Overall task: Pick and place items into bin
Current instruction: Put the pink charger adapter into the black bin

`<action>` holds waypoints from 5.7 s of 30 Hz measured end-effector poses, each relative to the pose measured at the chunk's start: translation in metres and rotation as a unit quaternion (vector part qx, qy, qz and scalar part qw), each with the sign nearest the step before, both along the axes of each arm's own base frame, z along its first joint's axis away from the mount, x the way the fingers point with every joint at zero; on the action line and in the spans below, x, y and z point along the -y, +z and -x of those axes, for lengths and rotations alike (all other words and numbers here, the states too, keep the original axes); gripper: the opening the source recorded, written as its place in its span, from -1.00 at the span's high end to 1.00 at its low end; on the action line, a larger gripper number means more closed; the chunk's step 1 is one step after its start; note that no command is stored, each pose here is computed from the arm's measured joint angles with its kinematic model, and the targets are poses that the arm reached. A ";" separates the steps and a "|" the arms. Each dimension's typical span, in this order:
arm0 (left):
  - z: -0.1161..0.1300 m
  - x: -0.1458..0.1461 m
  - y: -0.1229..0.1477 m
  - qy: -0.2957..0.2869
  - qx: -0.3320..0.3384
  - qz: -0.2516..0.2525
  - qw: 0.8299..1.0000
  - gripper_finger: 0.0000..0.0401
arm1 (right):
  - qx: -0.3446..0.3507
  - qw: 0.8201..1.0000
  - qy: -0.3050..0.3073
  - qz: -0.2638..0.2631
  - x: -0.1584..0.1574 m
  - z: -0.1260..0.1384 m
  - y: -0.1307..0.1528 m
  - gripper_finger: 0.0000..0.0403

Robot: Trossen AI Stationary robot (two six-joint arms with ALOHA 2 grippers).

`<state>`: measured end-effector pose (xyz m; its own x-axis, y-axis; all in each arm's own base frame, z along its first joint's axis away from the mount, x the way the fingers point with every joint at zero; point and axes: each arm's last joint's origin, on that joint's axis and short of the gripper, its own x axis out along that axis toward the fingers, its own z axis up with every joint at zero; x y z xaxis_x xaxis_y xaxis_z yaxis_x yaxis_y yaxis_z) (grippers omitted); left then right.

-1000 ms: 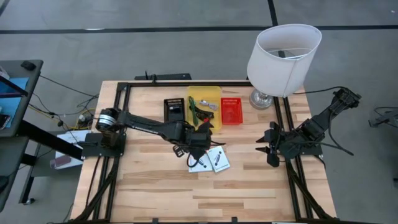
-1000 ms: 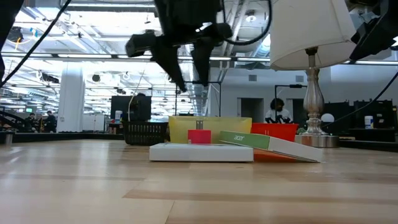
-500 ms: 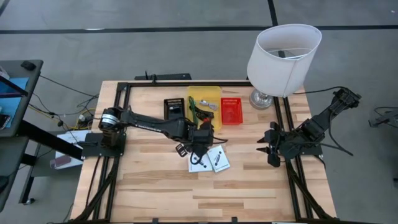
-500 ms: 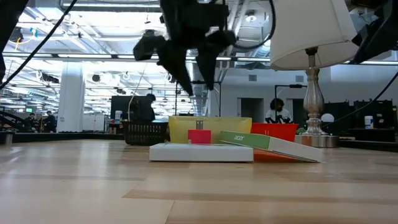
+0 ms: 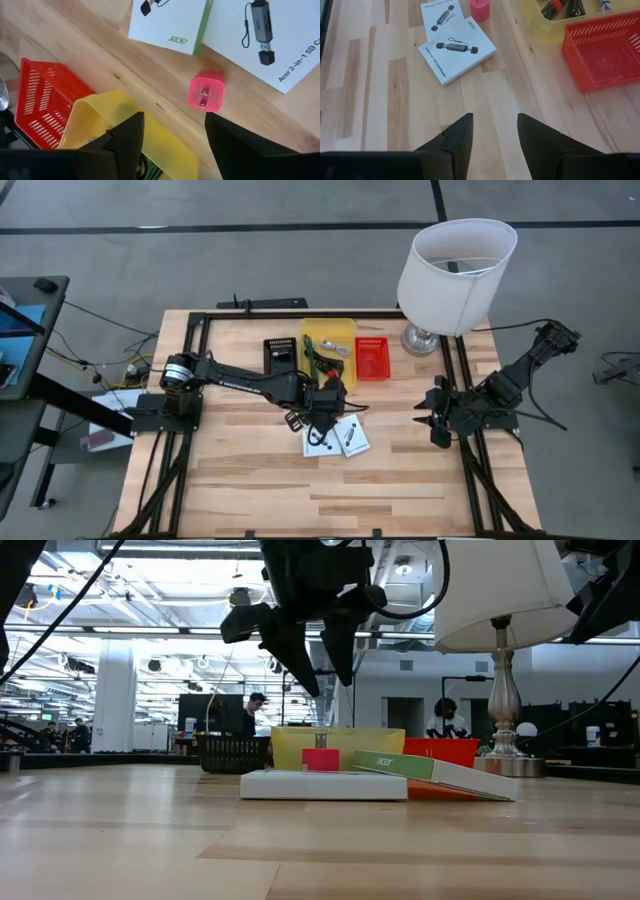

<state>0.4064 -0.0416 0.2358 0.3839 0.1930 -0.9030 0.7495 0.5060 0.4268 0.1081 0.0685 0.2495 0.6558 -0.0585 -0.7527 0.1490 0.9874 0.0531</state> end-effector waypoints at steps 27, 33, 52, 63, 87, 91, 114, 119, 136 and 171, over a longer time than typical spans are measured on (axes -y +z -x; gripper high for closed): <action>0.010 -0.007 -0.004 0.062 -0.052 0.073 0.994 -0.22 | 0.001 1.000 -0.004 -0.004 0.000 0.000 0.000 0.25; 0.007 -0.006 -0.003 0.054 -0.038 0.084 0.994 -0.20 | 0.001 1.000 -0.004 -0.004 0.000 0.000 0.000 0.24; 0.003 -0.006 -0.001 0.048 -0.017 0.095 0.994 -0.22 | 0.001 1.000 -0.004 -0.004 0.000 0.000 0.000 0.26; -0.008 -0.009 -0.031 0.041 -0.052 0.103 0.992 -0.23 | 0.002 1.000 -0.004 -0.005 0.000 0.000 0.000 0.24; -0.008 -0.015 -0.033 0.045 -0.056 0.118 0.990 -0.24 | 0.001 1.000 -0.004 -0.004 0.000 0.000 0.000 0.26; -0.009 -0.019 -0.033 0.048 -0.056 0.122 0.990 -0.24 | 0.001 1.000 -0.004 -0.004 0.000 0.000 0.000 0.27; -0.010 -0.020 -0.033 0.043 -0.052 0.132 0.989 -0.23 | 0.001 1.000 -0.004 -0.004 0.000 0.000 0.000 0.24; -0.009 -0.020 -0.034 0.043 -0.053 0.132 0.989 -0.23 | 0.001 1.000 -0.004 -0.004 0.000 0.000 0.000 0.25; -0.012 -0.020 -0.039 0.043 -0.056 0.134 0.988 -0.23 | 0.001 1.000 -0.004 -0.004 0.000 0.000 0.000 0.26; -0.014 -0.030 -0.053 0.050 -0.076 0.150 0.984 -0.23 | -0.002 1.000 -0.003 -0.001 0.000 0.000 0.000 0.26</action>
